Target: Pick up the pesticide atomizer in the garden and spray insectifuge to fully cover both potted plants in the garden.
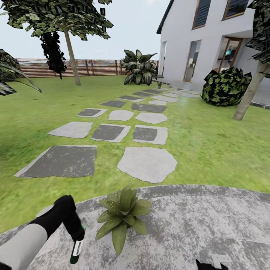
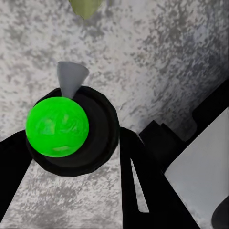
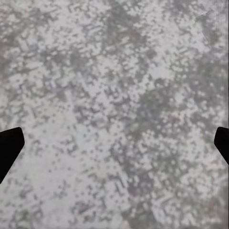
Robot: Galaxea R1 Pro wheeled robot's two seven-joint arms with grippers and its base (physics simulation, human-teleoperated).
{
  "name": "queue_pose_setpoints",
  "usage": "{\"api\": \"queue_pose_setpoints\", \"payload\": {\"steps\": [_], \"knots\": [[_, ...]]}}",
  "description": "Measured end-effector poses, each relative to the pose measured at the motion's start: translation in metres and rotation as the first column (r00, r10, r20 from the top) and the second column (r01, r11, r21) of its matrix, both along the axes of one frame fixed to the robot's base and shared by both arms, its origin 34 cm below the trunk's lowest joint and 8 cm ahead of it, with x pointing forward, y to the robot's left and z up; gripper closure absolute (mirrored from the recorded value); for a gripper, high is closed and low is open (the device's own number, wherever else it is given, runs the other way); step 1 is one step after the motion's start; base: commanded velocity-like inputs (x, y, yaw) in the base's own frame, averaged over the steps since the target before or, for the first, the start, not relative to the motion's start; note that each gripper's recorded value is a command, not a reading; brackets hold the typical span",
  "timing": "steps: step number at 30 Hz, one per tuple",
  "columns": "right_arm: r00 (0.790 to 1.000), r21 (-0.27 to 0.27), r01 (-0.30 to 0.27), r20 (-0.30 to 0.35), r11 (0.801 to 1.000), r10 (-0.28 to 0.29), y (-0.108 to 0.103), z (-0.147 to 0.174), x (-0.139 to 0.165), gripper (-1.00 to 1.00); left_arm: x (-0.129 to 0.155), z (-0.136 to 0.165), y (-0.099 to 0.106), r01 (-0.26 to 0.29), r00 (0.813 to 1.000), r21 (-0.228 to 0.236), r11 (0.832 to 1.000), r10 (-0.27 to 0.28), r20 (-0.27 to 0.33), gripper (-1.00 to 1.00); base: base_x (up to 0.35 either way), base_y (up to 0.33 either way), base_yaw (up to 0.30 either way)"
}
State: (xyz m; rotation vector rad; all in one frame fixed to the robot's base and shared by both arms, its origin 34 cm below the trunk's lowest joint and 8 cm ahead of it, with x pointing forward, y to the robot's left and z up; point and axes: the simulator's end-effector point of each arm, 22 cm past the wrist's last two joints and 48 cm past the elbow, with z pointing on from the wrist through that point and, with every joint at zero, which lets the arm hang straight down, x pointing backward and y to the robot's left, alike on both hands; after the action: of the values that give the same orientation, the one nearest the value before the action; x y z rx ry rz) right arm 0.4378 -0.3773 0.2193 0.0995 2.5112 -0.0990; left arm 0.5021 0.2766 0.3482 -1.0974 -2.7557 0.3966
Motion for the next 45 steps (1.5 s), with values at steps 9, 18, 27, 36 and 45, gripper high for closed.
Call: {"api": "queue_pose_setpoints", "payload": {"steps": [9,18,27,36,45], "knots": [[1.0,0.005,-0.001,0.005,1.0,0.001,0.003,0.0,0.002,-1.0,-0.008,-0.003,0.005,0.005,1.0,0.012,1.0,-0.004,-0.021,1.0,0.0,0.0,0.094],[1.0,0.004,0.0,0.005,1.0,0.0,0.003,0.0,0.002,-1.0,-0.004,0.0,0.005,-0.02,1.0,0.02,1.0,0.02,-0.021,1.0,0.0,-0.137,0.242],[1.0,0.004,0.001,0.005,1.0,-0.001,0.003,0.0,0.002,-1.0,-0.002,0.001,0.004,-0.028,0.999,0.016,0.999,0.028,-0.018,1.0,0.0,-0.269,0.017],[1.0,0.005,0.0,0.005,1.0,0.0,0.004,0.0,0.002,-1.0,0.003,0.004,0.005,-0.044,0.999,0.01,0.999,0.044,-0.007,1.0,-0.017,-0.267,0.027],[1.0,0.006,0.0,0.005,1.0,0.0,0.005,0.0,0.002,-1.0,0.027,0.02,0.007,-0.091,0.996,0.031,0.995,0.091,0.017,1.0,-0.158,-0.133,0.255]]}}
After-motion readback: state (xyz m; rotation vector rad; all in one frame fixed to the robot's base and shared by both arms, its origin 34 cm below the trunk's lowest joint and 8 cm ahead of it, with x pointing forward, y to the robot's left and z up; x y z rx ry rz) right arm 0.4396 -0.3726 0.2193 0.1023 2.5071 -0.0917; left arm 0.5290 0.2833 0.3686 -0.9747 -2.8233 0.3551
